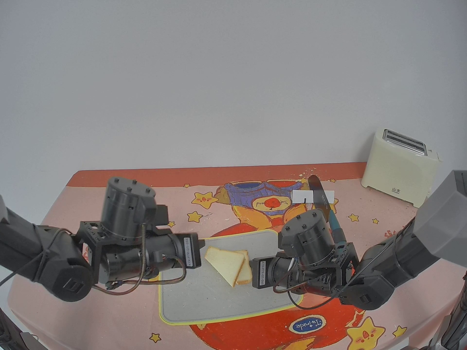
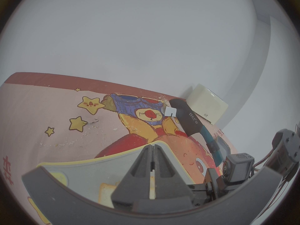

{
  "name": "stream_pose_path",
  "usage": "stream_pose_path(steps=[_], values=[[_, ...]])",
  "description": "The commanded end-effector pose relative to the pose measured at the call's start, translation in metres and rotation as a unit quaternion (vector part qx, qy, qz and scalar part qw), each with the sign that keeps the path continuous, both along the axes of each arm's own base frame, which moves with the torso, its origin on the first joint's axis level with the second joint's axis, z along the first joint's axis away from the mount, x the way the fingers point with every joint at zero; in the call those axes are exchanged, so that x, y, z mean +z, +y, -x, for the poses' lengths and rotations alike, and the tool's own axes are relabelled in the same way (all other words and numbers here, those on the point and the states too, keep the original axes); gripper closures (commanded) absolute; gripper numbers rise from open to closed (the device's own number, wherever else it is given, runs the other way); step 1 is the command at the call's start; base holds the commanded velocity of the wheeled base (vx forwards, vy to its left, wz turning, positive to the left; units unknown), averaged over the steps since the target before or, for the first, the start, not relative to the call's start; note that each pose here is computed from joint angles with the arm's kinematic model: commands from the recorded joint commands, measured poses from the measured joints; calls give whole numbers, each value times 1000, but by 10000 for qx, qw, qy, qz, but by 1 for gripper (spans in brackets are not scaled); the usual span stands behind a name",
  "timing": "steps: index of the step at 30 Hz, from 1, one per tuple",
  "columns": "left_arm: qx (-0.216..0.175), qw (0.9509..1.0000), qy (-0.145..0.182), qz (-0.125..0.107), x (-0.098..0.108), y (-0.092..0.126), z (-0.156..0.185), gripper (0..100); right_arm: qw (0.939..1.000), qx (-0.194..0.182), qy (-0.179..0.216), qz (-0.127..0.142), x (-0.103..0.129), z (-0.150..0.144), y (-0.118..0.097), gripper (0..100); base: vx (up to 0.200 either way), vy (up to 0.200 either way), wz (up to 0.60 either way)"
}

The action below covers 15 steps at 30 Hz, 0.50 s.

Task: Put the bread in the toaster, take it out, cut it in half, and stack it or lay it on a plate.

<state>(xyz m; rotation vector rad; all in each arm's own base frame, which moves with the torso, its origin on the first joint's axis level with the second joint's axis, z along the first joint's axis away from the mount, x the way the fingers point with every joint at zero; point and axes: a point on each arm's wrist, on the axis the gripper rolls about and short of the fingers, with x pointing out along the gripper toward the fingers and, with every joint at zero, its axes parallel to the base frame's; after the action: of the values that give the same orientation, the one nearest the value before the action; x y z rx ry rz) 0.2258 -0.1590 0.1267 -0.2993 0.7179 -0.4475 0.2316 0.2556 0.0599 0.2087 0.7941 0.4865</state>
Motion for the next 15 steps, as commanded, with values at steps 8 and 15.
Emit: stream_pose_path(steps=[8, 15], values=[[-28, 9983, 467, -338, -30, 1, 3, 100, 10000, 4, 22, 35, -2, 1, 1, 100, 0, 0, 0], [-49, 9976, 557, -396, -37, -4, -2, 100, 10000, 4, 27, 41, -3, 1, 1, 100, 0, 0, 0]])
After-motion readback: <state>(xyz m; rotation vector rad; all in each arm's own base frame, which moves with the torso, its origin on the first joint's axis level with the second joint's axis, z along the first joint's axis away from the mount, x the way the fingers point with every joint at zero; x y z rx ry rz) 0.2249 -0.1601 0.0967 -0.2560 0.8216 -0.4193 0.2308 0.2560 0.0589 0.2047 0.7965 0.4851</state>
